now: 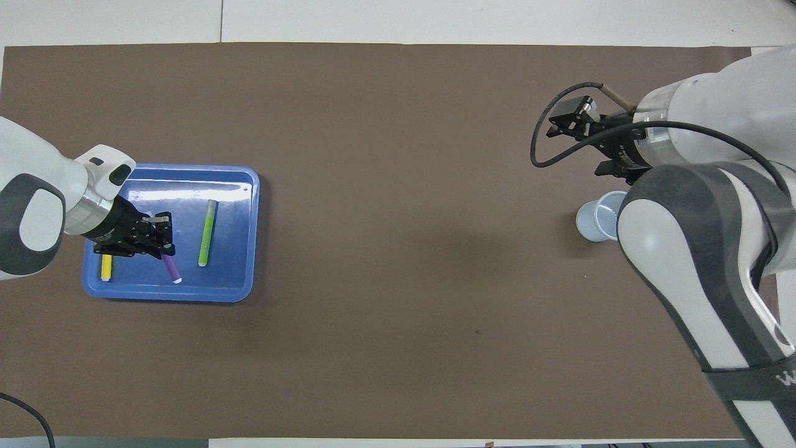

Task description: Right arm passes pens to left for tray arrangement

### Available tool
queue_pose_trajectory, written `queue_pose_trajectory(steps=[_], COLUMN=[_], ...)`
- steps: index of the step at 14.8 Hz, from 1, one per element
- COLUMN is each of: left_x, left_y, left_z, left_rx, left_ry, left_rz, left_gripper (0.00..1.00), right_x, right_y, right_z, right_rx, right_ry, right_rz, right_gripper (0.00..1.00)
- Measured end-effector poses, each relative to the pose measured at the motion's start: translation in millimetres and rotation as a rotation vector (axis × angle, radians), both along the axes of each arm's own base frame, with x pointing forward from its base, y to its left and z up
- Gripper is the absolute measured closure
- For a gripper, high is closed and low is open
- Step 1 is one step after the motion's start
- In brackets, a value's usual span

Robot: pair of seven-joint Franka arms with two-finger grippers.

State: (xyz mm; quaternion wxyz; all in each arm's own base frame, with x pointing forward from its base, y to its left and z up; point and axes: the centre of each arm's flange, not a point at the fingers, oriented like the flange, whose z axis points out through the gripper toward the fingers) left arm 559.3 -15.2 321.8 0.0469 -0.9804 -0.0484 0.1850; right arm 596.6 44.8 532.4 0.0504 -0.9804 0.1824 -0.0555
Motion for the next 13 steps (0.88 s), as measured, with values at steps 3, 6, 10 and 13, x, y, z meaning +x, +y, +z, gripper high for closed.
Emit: queue_pose_trajectory(steps=[3, 6, 10, 13], left_x=[7.3, 8.3, 9.7, 11.9], left_y=[-0.9, -2.2, -1.9, 0.2], left_z=[-30.0, -30.2, -30.2, -29.6], left_rx=[0.005, 0.006, 0.005, 0.005], left_ry=[0.024, 0.022, 0.011, -0.003], left_rz=[-0.019, -0.024, -0.025, -0.026], left_gripper=[0.83, 0.83, 0.78, 0.45], right_x=[-7.9, -19.1, -26.3, -30.6], right_y=[-18.4, -17.8, -15.8, -15.6], right_z=[8.6, 34.2, 56.2, 63.6], right_rx=[-0.053, -0.062, -0.065, -0.071], right_ry=[0.022, 0.038, 0.077, 0.093], right_rz=[0.077, 0.093, 0.102, 0.125], right_gripper=[0.00, 0.00, 0.00, 0.00])
